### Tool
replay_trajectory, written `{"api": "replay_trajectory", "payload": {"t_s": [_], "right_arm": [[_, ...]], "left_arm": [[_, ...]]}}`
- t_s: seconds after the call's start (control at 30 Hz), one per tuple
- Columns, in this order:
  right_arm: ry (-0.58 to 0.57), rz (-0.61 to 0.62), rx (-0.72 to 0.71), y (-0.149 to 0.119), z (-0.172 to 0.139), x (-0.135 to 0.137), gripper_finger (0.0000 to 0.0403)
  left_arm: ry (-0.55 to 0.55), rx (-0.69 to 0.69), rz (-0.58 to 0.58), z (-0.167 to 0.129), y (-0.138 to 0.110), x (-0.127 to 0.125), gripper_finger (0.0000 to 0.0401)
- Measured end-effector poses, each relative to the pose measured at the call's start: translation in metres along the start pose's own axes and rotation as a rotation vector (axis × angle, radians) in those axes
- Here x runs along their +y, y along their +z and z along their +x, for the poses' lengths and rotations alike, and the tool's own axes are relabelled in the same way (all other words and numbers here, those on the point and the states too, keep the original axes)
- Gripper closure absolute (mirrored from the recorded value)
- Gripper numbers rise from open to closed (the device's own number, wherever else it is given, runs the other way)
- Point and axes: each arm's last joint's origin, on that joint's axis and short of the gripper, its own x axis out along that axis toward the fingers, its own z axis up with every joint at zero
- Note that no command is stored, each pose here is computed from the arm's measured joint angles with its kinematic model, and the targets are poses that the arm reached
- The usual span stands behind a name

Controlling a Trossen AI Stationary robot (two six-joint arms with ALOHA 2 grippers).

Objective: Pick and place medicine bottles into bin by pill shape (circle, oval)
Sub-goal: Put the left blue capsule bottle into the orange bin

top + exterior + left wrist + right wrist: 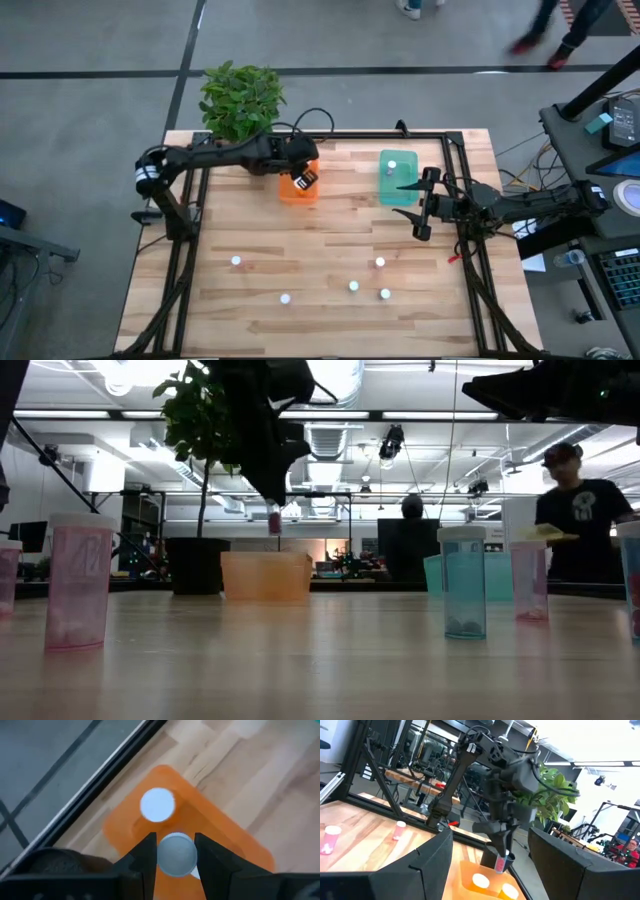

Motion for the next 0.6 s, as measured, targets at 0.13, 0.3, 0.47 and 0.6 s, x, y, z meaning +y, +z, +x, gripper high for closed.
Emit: {"api": "replay_trajectory", "payload": {"t_s": [0.13,0.3,0.47,0.6], "right_arm": [[0.0,0.006,0.001,0.0,0.0,0.0,0.0156],[0.0,0.006,0.001,0.0,0.0,0.0,0.0156],[0.0,0.005,0.001,0.0,0.0,0.0,0.0156],[0.001,0.005,0.001,0.0,0.0,0.0,0.0156]], "left_arm": [[0.023,0.024,-0.047,0.009,-0.003,0.008,0.0305],[0.05,0.058,-0.059,0.021,-0.01,0.016,0.0305],[0.045,0.038,-0.068,0.033,-0.014,0.015,0.0305],[0.046,0.044,-0.067,0.038,-0.018,0.015,0.0305]]}}
